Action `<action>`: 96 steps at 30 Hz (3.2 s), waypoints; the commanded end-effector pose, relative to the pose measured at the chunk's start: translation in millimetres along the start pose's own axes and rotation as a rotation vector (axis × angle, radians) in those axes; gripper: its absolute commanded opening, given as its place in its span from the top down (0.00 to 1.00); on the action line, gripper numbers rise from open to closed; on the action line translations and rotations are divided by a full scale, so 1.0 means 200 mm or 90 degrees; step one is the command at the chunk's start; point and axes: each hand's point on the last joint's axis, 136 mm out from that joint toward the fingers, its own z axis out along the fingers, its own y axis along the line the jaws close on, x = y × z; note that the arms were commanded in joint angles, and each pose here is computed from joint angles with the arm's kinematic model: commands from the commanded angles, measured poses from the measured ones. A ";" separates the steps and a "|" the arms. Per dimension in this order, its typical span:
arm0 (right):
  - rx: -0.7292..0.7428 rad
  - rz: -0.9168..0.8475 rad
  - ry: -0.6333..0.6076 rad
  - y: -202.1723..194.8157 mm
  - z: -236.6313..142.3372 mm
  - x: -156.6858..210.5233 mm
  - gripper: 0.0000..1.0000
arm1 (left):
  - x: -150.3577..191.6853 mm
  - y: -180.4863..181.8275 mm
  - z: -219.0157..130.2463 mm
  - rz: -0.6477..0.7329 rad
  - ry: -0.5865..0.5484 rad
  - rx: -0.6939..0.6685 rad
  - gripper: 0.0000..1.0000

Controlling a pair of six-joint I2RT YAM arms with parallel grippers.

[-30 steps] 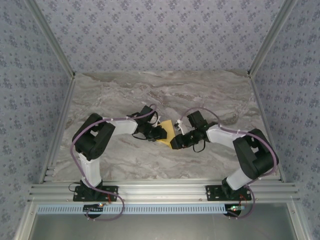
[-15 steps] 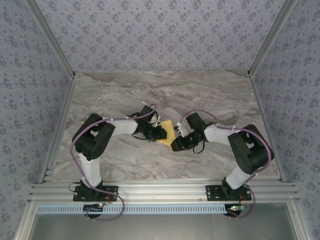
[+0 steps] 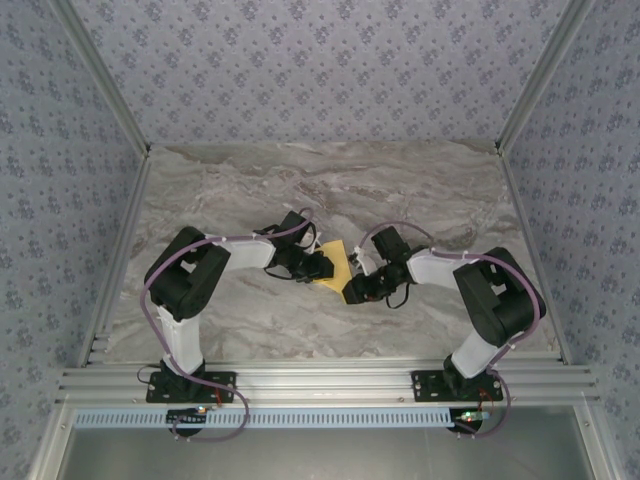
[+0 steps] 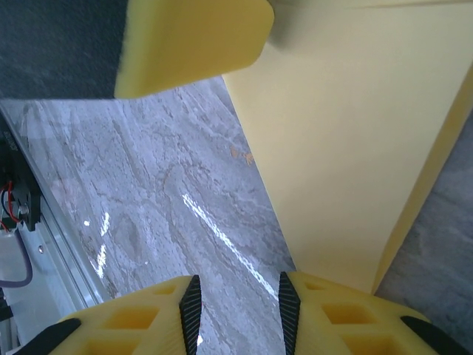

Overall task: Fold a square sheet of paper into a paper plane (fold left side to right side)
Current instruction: Third fold the triangle at the center of the table.

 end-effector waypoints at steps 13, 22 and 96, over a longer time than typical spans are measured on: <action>-0.046 -0.011 -0.033 0.13 -0.09 -0.06 0.63 | 0.08 0.13 0.01 -0.013 0.016 -0.062 0.77; -0.006 0.015 -0.024 0.04 -0.04 -0.10 0.63 | 0.08 0.13 0.01 -0.011 0.017 -0.060 0.77; 0.101 0.145 0.087 -0.25 0.05 0.20 0.94 | 0.06 0.22 -0.01 0.005 -0.023 -0.156 0.82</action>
